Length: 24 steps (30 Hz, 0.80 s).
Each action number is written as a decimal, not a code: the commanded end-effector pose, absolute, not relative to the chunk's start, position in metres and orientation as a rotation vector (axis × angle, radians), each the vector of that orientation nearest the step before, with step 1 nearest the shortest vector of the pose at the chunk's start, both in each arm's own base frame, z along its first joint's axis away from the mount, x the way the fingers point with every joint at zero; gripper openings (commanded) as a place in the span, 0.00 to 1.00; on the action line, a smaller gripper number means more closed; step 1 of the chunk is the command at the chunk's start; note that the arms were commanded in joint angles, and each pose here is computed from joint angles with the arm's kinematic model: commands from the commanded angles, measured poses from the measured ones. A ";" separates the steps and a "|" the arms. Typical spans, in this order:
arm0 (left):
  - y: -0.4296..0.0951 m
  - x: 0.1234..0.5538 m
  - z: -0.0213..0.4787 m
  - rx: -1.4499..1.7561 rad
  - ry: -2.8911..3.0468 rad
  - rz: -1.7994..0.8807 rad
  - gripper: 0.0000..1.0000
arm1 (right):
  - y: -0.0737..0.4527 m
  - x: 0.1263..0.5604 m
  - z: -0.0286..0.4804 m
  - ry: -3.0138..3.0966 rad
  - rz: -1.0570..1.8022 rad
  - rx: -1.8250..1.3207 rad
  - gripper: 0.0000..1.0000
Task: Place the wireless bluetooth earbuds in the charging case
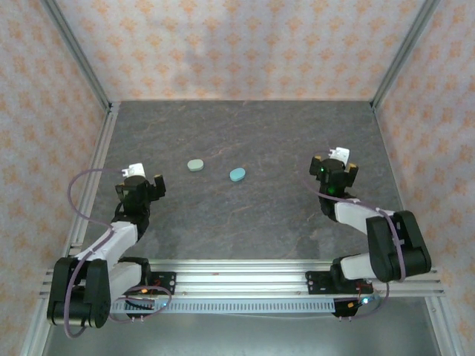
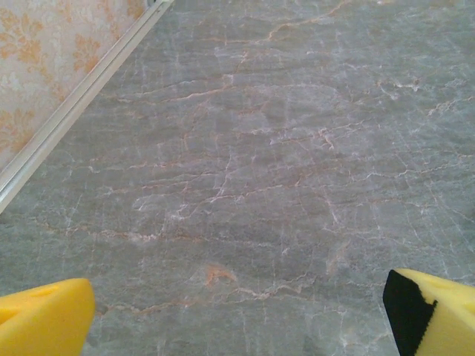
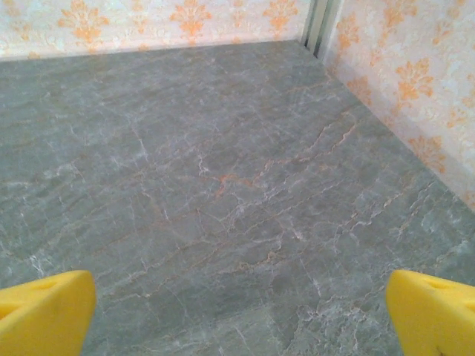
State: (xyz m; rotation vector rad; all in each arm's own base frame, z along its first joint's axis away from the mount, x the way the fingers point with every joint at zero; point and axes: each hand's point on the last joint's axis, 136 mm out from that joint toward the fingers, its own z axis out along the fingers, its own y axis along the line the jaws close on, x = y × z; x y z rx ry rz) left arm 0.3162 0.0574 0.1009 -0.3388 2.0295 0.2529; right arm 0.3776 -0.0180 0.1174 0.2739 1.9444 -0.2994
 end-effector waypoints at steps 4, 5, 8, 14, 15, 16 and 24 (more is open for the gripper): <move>0.050 0.343 0.125 -0.281 1.896 0.194 1.00 | -0.033 0.378 0.109 1.807 -0.240 0.340 0.99; 0.046 0.346 0.125 -0.267 1.895 0.176 1.00 | -0.034 0.377 0.106 1.798 -0.238 0.349 0.99; 0.040 0.353 0.125 -0.231 1.899 0.145 1.00 | -0.038 0.379 0.104 1.788 -0.258 0.373 0.99; 0.035 0.371 0.122 -0.215 1.900 0.109 1.00 | -0.049 0.383 0.097 1.845 -0.259 0.433 1.00; 0.034 0.374 0.119 -0.209 1.906 0.104 1.00 | -0.049 0.384 0.098 1.833 -0.257 0.432 1.00; 0.033 0.377 0.116 -0.206 1.911 0.100 1.00 | -0.050 0.384 0.098 1.830 -0.258 0.431 1.00; 0.026 0.393 0.093 -0.162 1.964 0.102 1.00 | -0.048 0.384 0.097 1.836 -0.252 0.419 0.99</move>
